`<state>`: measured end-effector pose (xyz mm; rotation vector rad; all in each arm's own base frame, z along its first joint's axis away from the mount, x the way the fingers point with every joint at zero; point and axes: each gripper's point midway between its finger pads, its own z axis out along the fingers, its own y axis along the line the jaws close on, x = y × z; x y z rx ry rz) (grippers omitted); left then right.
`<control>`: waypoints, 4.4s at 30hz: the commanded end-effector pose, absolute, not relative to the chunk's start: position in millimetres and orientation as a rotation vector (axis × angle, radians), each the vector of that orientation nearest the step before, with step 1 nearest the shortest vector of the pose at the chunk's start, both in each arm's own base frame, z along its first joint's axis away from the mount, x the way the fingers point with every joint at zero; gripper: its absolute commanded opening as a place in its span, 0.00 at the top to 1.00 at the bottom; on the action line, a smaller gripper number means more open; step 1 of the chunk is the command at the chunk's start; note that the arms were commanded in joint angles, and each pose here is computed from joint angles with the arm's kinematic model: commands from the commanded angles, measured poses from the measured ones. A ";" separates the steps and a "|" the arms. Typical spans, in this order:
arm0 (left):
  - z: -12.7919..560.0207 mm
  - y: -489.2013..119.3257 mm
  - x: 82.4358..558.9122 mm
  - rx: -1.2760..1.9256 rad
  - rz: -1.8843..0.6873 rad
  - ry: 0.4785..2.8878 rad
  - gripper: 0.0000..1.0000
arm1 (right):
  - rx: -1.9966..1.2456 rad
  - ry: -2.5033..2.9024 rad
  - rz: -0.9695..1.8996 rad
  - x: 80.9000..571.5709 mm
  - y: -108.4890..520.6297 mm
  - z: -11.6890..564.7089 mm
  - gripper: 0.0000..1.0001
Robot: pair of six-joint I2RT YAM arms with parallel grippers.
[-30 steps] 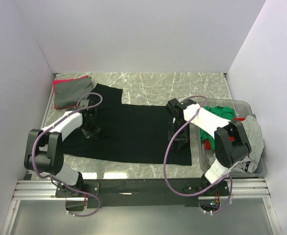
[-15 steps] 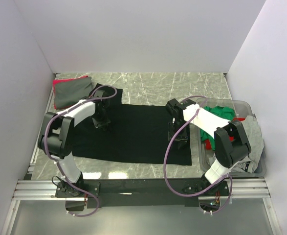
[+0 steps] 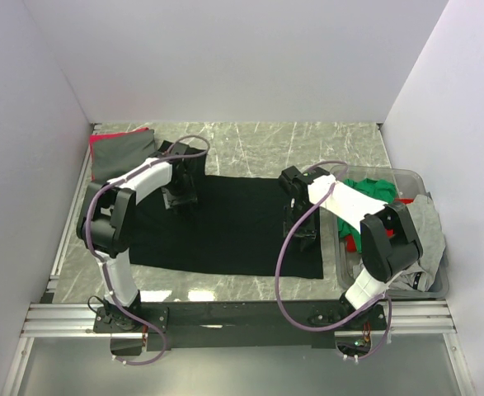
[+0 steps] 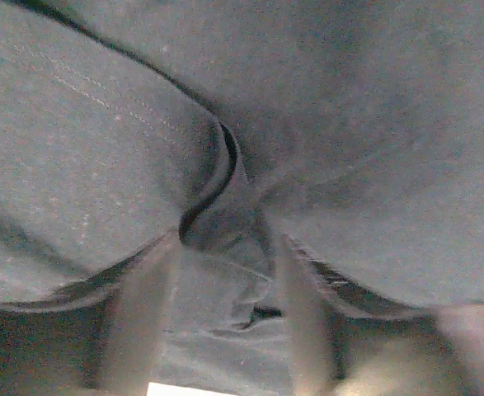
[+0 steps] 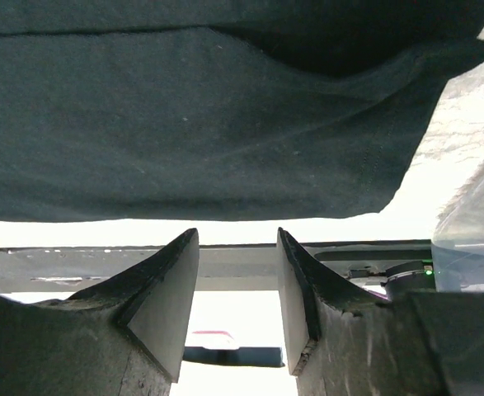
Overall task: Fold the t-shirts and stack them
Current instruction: Fold the tshirt
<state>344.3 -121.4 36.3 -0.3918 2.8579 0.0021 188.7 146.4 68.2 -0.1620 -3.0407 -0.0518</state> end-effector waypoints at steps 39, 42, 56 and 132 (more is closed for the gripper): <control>11.3 25.2 211.5 -1.649 -0.044 2.413 0.01 | 0.116 -3.021 -0.080 207.3 184.5 3.2 0.49; 10.9 18.6 202.2 -1.692 -0.073 2.402 0.01 | 0.122 -2.997 -0.057 193.0 180.5 0.3 0.49; 25.0 29.6 185.7 -1.801 0.066 2.331 0.01 | 0.104 -2.970 0.022 167.8 167.5 4.2 0.49; 102.4 -25.8 366.4 -0.815 -0.285 2.439 0.04 | -0.474 -3.448 0.258 355.7 88.4 82.8 0.45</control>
